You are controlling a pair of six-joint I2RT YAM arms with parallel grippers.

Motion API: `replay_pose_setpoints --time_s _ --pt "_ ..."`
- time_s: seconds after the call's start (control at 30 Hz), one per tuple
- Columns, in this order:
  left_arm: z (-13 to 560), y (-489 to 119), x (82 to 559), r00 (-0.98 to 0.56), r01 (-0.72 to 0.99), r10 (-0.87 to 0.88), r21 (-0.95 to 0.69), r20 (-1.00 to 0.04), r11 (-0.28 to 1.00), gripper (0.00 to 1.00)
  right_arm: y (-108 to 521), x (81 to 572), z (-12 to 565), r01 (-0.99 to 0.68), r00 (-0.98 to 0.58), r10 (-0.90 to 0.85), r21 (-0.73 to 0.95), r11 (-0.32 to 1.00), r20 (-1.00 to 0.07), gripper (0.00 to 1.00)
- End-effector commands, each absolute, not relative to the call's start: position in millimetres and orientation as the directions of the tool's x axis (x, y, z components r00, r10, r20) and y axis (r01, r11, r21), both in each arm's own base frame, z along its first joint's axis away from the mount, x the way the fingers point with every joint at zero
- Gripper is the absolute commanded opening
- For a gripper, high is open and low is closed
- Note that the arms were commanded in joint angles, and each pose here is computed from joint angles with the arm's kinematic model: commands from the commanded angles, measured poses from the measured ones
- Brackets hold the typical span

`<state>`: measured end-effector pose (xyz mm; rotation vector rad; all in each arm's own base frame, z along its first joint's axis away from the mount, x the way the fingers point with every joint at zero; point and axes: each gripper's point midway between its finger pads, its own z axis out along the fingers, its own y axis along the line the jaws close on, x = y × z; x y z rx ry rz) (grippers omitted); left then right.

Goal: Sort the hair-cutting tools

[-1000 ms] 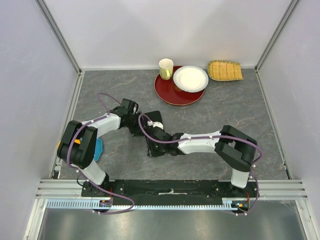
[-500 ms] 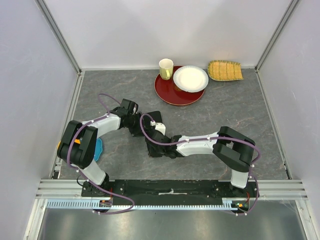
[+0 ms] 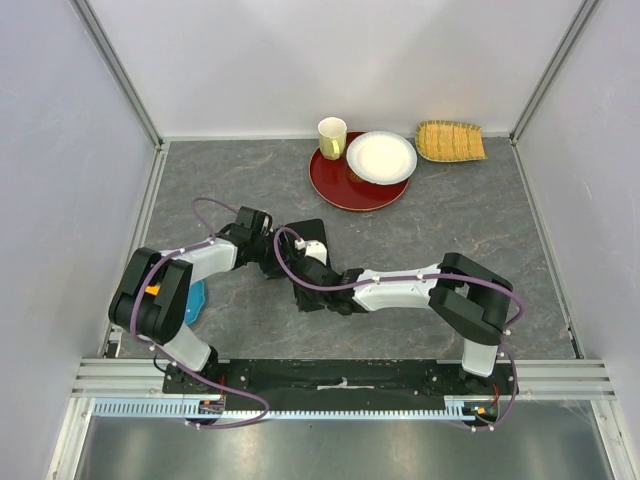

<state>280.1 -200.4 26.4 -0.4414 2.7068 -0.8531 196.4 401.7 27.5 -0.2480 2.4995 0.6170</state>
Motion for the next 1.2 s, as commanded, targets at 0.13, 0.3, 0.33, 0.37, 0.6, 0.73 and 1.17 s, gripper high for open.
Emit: replay_pose_setpoints --time_s 0.13,0.3,0.33,0.37,0.6,0.73,1.17 --pt "9.0 -209.3 260.4 -0.922 -0.277 -0.385 -0.613 -0.048 0.740 0.66 436.8 221.2 111.3 -0.404 -0.749 0.026 0.488 0.774 -0.662 0.00" --pt "9.6 -213.4 266.1 -0.915 -0.282 -0.401 -0.634 -0.049 0.720 0.51 436.8 217.5 113.2 -0.422 -0.753 0.008 0.494 0.760 -0.657 0.00" --pt "9.2 -212.9 267.4 -0.913 -0.282 -0.404 -0.632 -0.054 0.722 0.47 435.3 217.2 111.4 -0.418 -0.757 0.008 0.494 0.762 -0.654 0.00" --pt "8.3 -211.6 269.3 -0.912 -0.280 -0.406 -0.626 -0.064 0.728 0.41 432.9 216.8 107.6 -0.411 -0.760 0.009 0.490 0.768 -0.650 0.00" --pt "1.1 -195.9 281.9 -0.890 -0.290 -0.434 -0.554 -0.144 0.780 0.24 412.4 208.9 73.3 -0.382 -0.785 -0.032 0.443 0.811 -0.619 0.00" --pt "-6.6 -191.9 282.9 -0.888 -0.300 -0.434 -0.528 -0.149 0.795 0.16 394.0 198.0 50.8 -0.359 -0.812 -0.062 0.412 0.837 -0.580 0.00" --pt "-21.3 -191.7 282.5 -0.897 -0.311 -0.423 -0.503 -0.125 0.807 0.07 333.4 178.5 9.8 -0.278 -0.845 -0.081 0.306 0.910 -0.528 0.00"
